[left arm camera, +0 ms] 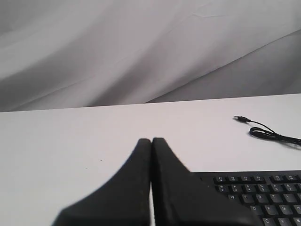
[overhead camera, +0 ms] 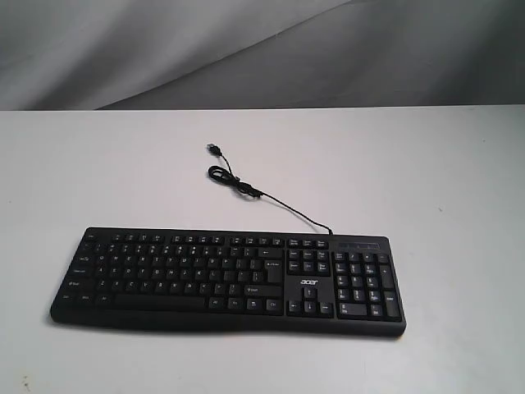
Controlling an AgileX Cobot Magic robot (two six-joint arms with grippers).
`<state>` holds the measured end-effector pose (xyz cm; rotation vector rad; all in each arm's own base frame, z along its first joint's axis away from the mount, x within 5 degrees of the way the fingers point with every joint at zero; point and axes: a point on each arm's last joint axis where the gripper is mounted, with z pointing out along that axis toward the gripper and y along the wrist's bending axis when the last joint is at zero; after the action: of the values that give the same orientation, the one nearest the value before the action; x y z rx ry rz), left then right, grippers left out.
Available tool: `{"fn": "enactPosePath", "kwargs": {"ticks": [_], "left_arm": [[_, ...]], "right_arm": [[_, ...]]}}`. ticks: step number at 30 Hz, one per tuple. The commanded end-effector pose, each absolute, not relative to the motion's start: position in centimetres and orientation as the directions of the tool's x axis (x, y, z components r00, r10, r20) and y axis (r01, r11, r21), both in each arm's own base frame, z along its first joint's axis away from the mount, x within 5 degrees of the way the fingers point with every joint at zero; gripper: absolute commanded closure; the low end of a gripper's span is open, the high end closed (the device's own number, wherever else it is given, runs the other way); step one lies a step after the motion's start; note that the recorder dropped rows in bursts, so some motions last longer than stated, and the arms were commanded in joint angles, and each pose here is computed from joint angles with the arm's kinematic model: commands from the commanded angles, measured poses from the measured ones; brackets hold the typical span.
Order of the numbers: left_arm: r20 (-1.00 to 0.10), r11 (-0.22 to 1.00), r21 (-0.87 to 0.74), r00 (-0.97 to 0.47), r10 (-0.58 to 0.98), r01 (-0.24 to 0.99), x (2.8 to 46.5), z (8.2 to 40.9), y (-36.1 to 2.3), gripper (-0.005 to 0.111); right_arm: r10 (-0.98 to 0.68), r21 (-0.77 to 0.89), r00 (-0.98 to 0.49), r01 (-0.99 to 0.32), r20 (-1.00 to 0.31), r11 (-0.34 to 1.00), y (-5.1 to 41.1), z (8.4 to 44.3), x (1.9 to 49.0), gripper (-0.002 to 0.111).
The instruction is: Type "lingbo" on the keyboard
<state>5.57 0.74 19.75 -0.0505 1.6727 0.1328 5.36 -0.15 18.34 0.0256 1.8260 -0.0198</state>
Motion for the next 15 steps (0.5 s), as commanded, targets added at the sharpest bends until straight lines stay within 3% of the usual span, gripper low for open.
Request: {"fn": "enactPosePath", "kwargs": {"ticks": [1,8,15], "left_arm": [[-0.994,0.993,0.056,-0.098,0.045,-0.106,5.6,19.7,0.7,0.106],[-0.994,0.993,0.056,-0.098,0.045,-0.106,5.6,19.7,0.7,0.106],[-0.994,0.993,0.056,-0.098,0.045,-0.106,5.6,19.7,0.7,0.106]], "right_arm": [[0.002,-0.007,-0.253,0.032,-0.967,0.999,-0.2,18.2,5.3,0.108],[-0.007,-0.014,-0.205,0.033,-0.979,0.999,-0.2,18.7,5.5,0.108],[0.053,0.061,0.225,0.029,-0.973,0.998,-0.3,22.6,5.4,0.108]]}}
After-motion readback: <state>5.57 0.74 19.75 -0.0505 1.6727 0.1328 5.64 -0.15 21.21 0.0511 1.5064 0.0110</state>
